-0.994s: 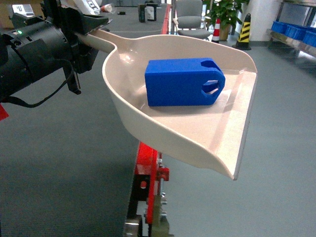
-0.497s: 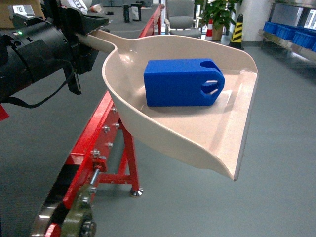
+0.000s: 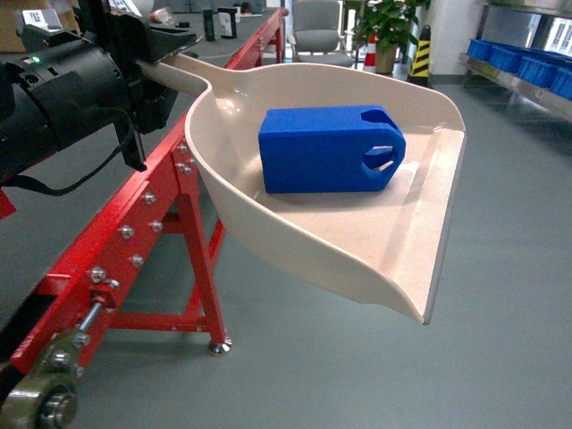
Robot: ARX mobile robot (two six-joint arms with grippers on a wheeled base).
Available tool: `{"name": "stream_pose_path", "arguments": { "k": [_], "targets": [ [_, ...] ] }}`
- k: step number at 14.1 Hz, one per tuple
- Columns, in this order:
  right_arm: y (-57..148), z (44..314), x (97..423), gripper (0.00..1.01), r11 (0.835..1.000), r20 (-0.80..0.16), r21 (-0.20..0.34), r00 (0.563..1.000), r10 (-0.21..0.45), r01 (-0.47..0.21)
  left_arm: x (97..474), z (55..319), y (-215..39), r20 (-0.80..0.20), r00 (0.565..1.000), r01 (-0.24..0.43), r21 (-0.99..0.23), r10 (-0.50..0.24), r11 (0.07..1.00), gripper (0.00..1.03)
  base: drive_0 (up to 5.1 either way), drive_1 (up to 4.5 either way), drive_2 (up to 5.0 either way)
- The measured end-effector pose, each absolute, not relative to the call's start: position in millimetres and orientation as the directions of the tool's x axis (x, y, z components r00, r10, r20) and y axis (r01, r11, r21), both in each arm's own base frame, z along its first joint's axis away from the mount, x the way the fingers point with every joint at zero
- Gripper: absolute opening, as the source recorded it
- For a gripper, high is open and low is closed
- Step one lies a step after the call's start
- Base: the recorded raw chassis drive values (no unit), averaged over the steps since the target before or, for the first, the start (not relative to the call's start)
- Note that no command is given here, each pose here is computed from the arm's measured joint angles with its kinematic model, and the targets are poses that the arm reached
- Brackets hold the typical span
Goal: Place part in tray to right shelf
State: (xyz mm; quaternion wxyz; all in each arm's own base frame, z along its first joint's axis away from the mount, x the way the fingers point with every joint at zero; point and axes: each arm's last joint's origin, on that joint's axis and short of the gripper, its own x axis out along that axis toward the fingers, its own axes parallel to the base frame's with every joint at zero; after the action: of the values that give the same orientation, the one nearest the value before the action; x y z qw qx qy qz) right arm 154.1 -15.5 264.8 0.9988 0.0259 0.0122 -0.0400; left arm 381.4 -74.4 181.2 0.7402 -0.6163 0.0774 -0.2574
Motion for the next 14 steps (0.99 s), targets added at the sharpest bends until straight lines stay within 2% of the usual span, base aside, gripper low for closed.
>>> {"name": "stream_pose_path", "arguments": {
  "k": [14],
  "targets": [
    [-15.5,264.6,154.1,0.98,0.995,-0.028,0.050,0.996,-0.080,0.082,381.3,181.0,-75.1,0.200,0.854,0.284,-0.953,-0.480,0.107,0.12,4.8,-3.48,-1.4]
  ]
}}
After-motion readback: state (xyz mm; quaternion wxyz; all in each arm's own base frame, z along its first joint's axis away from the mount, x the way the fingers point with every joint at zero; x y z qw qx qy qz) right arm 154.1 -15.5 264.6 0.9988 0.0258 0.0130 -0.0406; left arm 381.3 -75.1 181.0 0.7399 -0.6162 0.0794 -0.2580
